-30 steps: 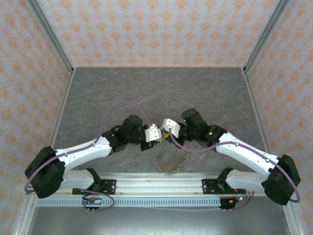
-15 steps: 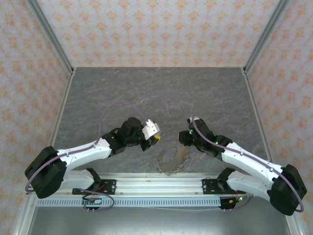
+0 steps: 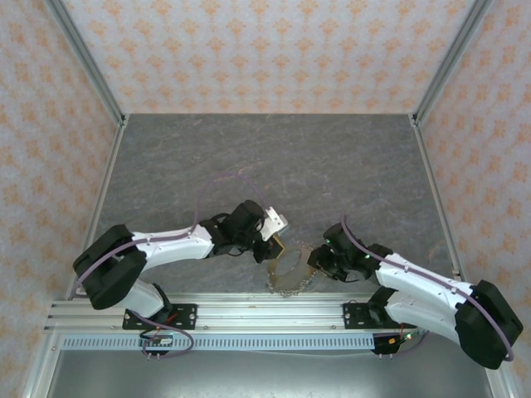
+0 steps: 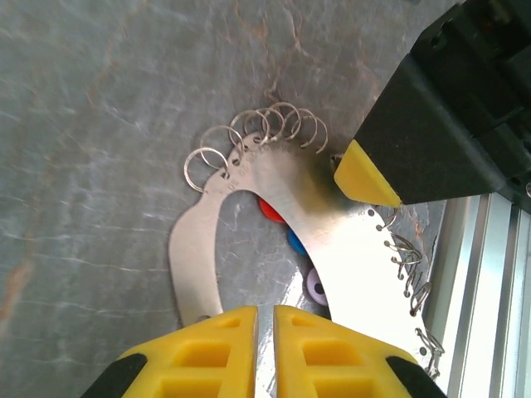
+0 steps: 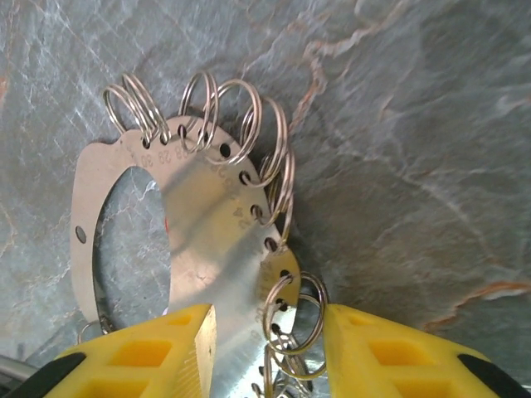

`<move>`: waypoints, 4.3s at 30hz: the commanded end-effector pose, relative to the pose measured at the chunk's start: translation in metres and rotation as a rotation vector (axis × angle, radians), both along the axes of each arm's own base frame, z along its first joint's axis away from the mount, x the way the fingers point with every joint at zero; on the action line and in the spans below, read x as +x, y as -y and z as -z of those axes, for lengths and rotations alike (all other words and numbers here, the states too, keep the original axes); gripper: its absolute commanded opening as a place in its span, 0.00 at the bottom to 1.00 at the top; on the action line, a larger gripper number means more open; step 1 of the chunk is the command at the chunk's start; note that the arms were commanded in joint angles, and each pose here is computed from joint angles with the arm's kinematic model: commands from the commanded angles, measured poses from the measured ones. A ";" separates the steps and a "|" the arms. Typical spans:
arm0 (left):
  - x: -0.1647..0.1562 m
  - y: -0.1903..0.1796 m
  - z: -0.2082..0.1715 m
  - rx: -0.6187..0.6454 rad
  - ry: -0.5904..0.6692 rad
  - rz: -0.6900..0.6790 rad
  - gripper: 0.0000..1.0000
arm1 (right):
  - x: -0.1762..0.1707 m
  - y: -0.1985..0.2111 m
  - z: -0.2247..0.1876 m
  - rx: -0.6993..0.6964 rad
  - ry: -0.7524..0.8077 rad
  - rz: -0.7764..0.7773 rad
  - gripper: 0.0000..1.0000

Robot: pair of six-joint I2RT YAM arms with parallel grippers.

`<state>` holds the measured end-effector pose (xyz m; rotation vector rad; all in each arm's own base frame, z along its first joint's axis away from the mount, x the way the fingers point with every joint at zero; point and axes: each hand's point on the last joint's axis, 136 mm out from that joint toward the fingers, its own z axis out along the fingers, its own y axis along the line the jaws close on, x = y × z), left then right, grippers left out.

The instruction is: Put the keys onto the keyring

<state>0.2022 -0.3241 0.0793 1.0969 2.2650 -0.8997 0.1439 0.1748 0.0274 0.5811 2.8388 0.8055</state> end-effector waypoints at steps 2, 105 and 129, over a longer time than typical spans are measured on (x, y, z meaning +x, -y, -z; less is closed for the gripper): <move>-0.011 0.017 0.010 0.025 -0.121 0.032 0.10 | -0.001 -0.011 0.002 0.055 -0.038 0.010 0.39; 0.074 -0.105 -0.072 0.043 0.040 -0.492 0.00 | 0.097 -0.020 -0.065 0.061 0.537 -0.011 0.35; 0.054 -0.034 -0.133 -0.246 0.029 -0.169 0.00 | 0.108 0.016 -0.091 -0.072 0.700 0.084 0.40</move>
